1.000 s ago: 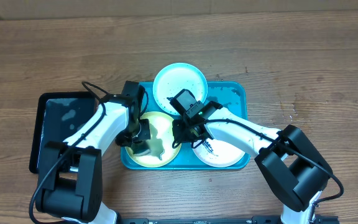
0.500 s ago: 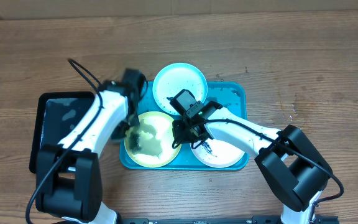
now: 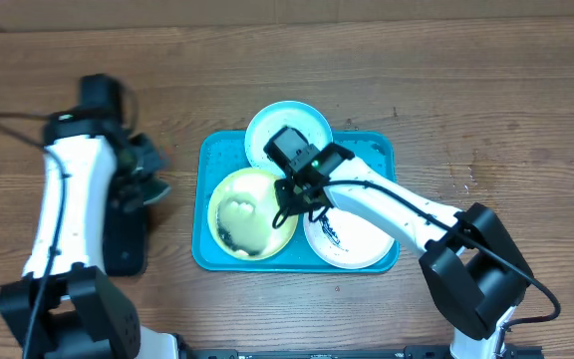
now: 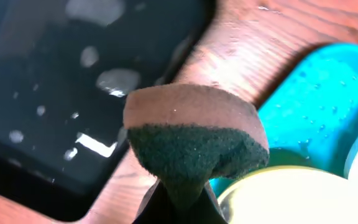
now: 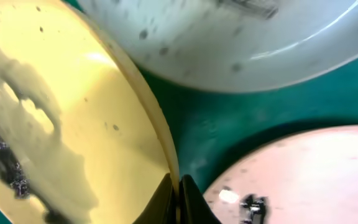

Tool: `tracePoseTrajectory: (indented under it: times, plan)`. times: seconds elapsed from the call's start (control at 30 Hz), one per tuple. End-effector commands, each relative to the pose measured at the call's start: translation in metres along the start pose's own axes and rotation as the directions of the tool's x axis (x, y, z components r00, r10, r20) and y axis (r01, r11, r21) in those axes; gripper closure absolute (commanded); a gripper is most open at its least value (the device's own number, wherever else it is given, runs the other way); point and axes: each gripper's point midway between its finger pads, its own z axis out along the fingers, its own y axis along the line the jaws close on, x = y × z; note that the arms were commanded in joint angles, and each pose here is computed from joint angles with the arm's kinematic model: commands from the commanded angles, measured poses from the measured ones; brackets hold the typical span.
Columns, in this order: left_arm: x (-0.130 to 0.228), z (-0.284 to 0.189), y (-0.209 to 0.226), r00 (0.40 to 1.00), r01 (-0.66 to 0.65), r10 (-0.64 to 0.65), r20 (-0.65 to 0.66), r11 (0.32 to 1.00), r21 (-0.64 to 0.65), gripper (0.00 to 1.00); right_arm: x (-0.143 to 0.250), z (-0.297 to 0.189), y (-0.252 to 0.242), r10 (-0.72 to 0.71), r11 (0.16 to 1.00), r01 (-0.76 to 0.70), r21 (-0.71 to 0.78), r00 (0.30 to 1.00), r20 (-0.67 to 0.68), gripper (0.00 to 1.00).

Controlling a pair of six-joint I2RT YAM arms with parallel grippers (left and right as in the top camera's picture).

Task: Clean dirty plates on tray and stack at the side
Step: 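Lift the sponge off the plate and move left gripper to the black tray, then lift the yellow plate off the teal tray with the right gripper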

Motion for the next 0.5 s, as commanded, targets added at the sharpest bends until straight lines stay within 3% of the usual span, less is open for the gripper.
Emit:
tracePoseTrajectory:
  times: [0.0, 0.27, 0.47]
  plan:
    - [-0.003, -0.003, 0.015, 0.998, 0.039, -0.035, -0.047, 0.995, 0.091, 0.96, -0.047, -0.056, -0.007, -0.09, 0.99, 0.069, 0.122, 0.979, 0.181, 0.96]
    - [-0.01, 0.01, 0.039, 0.994, 0.105, -0.102, -0.039, 0.991, 0.086, 0.96, -0.082, -0.131, -0.003, -0.296, 0.914, 0.174, 0.367, 0.904, 0.308, 0.96]
    - [-0.015, 0.01, 0.042, 0.994, 0.111, -0.109, -0.022, 0.991, 0.082, 0.96, -0.085, -0.177, 0.011, -0.539, 0.708, 0.222, 0.671, 0.783, 0.311, 0.96]
